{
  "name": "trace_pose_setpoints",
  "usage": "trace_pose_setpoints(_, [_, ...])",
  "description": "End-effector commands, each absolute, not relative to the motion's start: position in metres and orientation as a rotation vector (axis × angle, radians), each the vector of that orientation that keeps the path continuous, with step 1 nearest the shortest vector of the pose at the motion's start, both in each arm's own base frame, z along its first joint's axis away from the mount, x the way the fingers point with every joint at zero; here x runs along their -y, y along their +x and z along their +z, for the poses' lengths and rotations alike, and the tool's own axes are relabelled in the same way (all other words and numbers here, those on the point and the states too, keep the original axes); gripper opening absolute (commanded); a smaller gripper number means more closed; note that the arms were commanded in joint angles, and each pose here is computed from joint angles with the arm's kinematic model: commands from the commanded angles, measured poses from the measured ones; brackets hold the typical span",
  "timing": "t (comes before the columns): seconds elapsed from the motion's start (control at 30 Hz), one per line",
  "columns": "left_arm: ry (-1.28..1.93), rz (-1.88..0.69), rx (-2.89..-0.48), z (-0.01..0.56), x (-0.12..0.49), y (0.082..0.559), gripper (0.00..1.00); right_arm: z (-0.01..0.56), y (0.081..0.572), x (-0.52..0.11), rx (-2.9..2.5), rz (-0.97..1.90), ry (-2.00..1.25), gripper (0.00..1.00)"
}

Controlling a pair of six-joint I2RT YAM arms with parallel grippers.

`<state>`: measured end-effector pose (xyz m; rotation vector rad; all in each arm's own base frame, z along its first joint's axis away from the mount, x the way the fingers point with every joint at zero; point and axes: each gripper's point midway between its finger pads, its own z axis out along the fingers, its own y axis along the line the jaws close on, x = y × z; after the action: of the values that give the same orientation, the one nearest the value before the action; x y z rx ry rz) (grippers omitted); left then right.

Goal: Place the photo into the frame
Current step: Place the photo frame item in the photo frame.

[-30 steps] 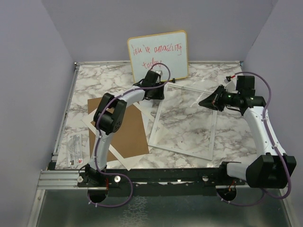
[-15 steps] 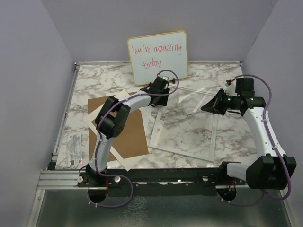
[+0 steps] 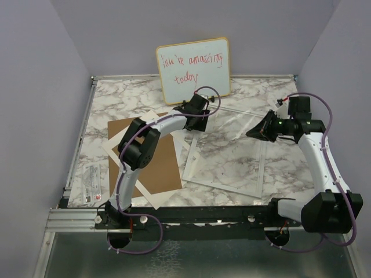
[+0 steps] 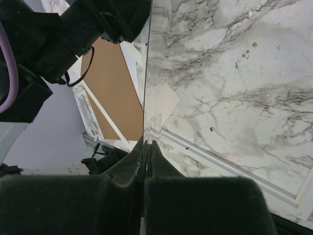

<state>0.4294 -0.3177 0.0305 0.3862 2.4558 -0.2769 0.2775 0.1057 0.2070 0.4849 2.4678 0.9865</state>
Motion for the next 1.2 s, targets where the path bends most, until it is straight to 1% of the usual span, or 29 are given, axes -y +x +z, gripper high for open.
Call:
trace_pose_setpoints(0.0, [0.412, -0.292, -2.578, -0.002, 0.321, 0.416, 0.66, 0.201, 0.271, -0.104, -2.481, 0.962, 0.484, 0.01])
trace_pose_setpoints(0.13, [0.428, -0.324, -2.575, -0.009, 0.333, 0.425, 0.64, 0.196, 0.271, -0.105, -2.489, 0.967, 0.491, 0.01])
trace_pose_setpoints(0.2, [0.419, -0.32, -2.575, -0.012, 0.335, 0.429, 0.61, 0.193, 0.271, -0.104, -2.491, 0.964, 0.492, 0.01])
trace_pose_setpoints(0.3, [0.407, -0.317, -2.581, -0.015, 0.337, 0.429, 0.53, 0.189, 0.27, -0.105, -2.496, 0.97, 0.498, 0.01])
trace_pose_setpoints(0.47, [0.386, -0.246, -2.579, -0.016, 0.325, 0.429, 0.37, 0.186, 0.27, -0.105, -2.499, 0.972, 0.5, 0.01])
trace_pose_setpoints(0.57, [0.387, -0.231, -2.583, -0.017, 0.323, 0.428, 0.29, 0.185, 0.271, -0.105, -2.502, 0.975, 0.497, 0.01])
trace_pose_setpoints(0.67, [0.386, -0.239, -2.585, -0.016, 0.324, 0.428, 0.25, 0.185, 0.271, -0.105, -2.503, 0.975, 0.493, 0.01])
trace_pose_setpoints(0.73, [0.379, -0.255, -2.581, -0.013, 0.326, 0.429, 0.21, 0.184, 0.271, -0.105, -2.505, 0.975, 0.492, 0.01])
trace_pose_setpoints(0.87, [0.374, -0.299, -2.573, -0.004, 0.332, 0.43, 0.16, 0.182, 0.271, -0.106, -2.508, 0.977, 0.492, 0.01])
trace_pose_setpoints(0.93, [0.366, -0.336, -2.578, -0.001, 0.334, 0.43, 0.11, 0.181, 0.271, -0.106, -2.508, 0.977, 0.494, 0.01])
trace_pose_setpoints(1.17, [0.281, -0.547, -2.613, 0.013, 0.339, 0.431, 0.05, 0.179, 0.269, -0.107, -2.506, 0.986, 0.496, 0.01])
